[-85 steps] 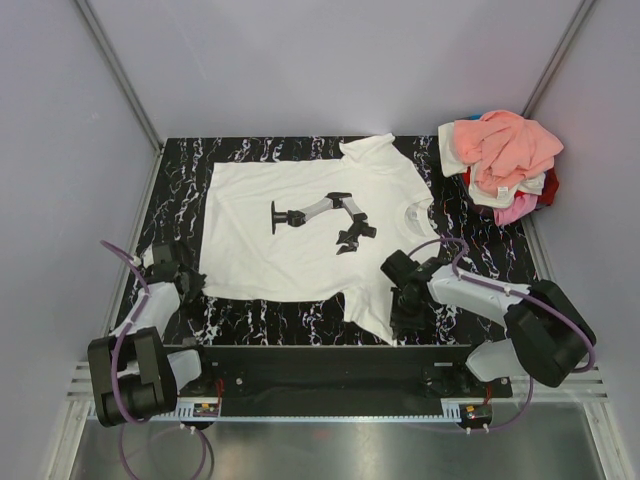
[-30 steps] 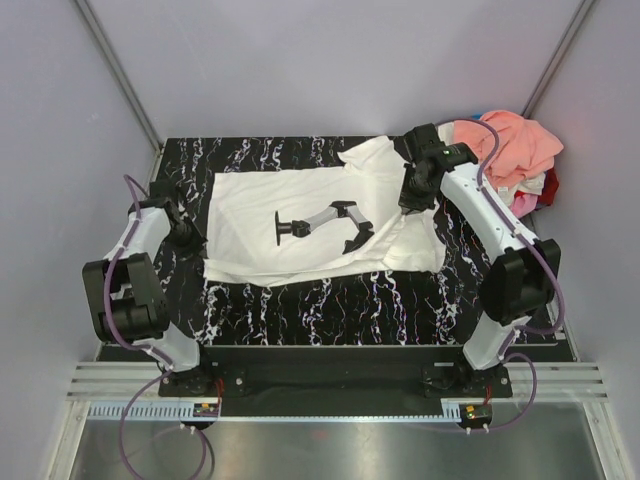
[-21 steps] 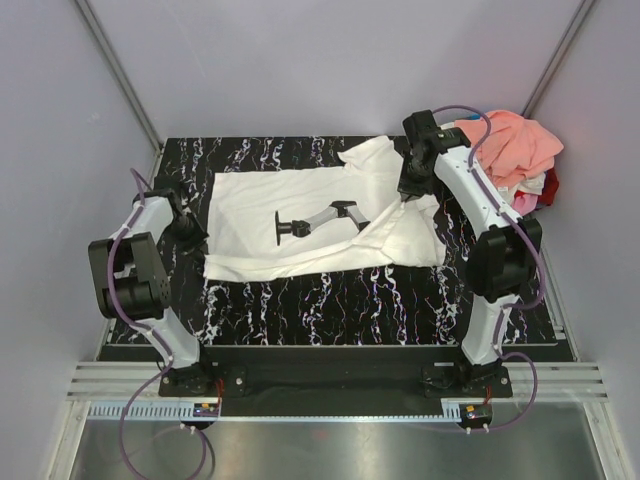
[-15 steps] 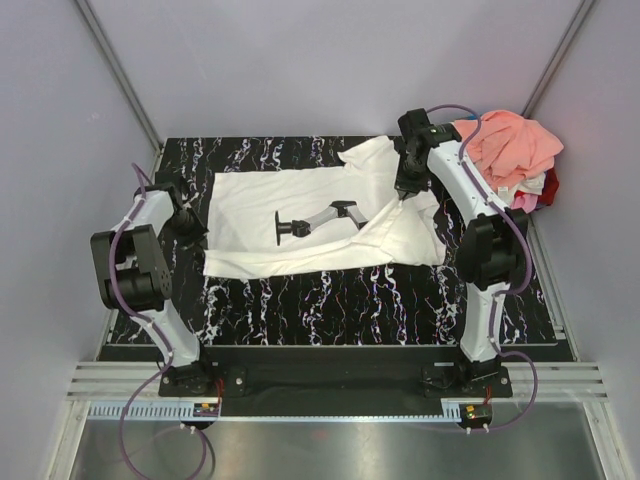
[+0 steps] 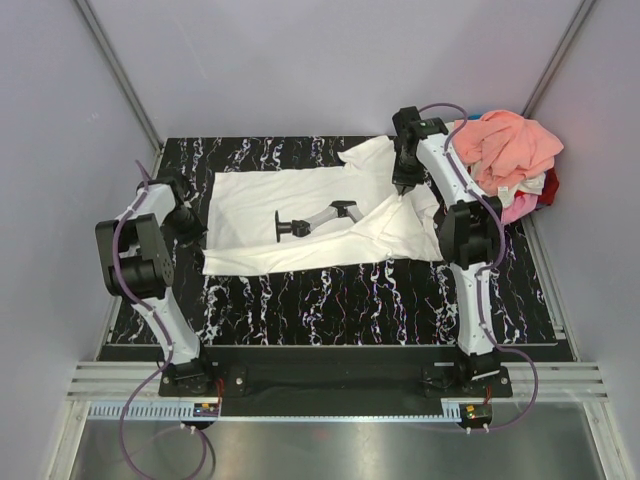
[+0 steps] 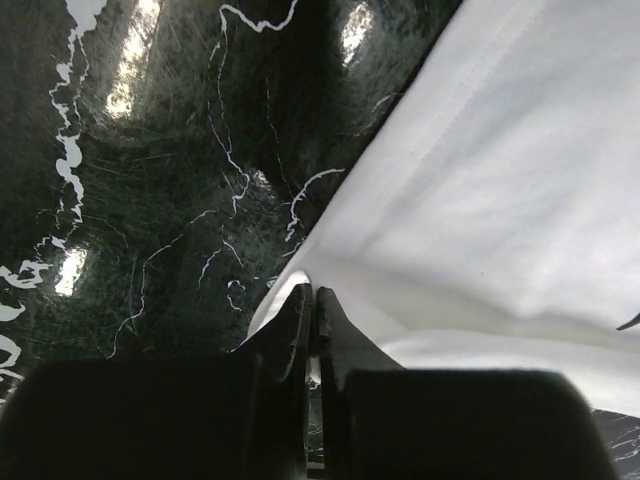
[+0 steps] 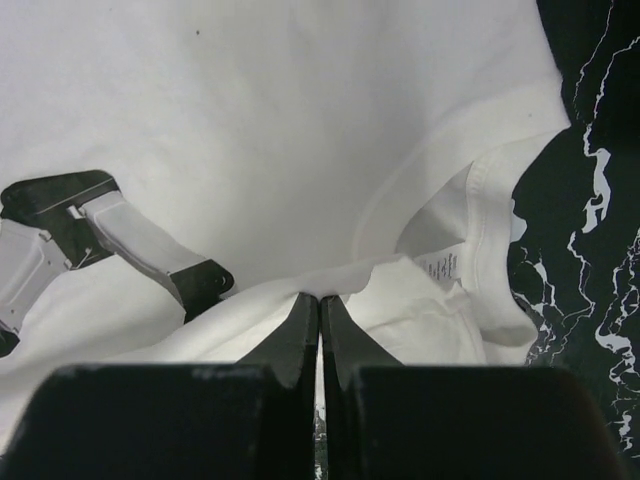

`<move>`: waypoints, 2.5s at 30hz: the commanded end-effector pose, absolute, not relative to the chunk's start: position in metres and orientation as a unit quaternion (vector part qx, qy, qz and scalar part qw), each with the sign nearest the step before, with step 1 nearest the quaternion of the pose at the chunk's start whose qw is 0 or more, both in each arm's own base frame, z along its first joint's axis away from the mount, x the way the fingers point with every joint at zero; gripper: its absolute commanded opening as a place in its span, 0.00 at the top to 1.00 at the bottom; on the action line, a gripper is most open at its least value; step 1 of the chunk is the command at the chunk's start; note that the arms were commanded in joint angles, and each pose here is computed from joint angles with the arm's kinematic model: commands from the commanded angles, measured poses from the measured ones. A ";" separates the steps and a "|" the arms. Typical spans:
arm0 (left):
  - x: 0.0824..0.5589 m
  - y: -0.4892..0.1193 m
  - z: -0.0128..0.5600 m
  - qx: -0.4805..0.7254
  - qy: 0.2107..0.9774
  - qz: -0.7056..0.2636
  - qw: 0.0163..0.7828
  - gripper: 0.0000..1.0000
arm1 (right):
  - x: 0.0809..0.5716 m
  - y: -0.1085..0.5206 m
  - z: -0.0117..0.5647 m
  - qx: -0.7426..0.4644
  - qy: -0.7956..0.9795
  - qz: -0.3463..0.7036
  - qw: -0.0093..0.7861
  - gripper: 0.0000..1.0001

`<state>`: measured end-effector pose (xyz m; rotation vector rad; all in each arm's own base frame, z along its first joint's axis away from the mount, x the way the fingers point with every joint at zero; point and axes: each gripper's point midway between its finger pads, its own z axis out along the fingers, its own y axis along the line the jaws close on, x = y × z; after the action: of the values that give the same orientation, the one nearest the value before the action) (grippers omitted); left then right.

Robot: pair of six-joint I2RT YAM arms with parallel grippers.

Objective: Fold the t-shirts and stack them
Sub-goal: Fold the tshirt

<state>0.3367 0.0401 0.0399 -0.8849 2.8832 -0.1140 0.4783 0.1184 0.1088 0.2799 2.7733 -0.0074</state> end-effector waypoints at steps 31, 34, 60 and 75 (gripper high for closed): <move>0.264 -0.003 0.070 -0.376 0.888 -0.149 0.218 0.19 | 0.325 0.035 0.077 0.267 0.943 0.104 0.170 0.32; 0.261 -0.002 0.061 -0.389 0.883 -0.146 0.218 0.20 | 0.322 0.036 0.066 0.265 0.945 0.106 0.161 0.33; 0.279 0.029 0.036 -0.425 0.857 -0.091 0.276 0.29 | 0.360 0.017 0.004 0.293 0.943 0.105 0.118 0.81; 0.302 0.030 0.023 -0.433 0.849 -0.105 0.282 0.67 | 0.356 0.020 -0.002 0.292 0.944 0.111 0.107 1.00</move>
<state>0.2880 0.0214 0.0205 -1.1713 2.3199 -0.3030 0.3552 0.0243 0.0114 0.8604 2.7662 0.3648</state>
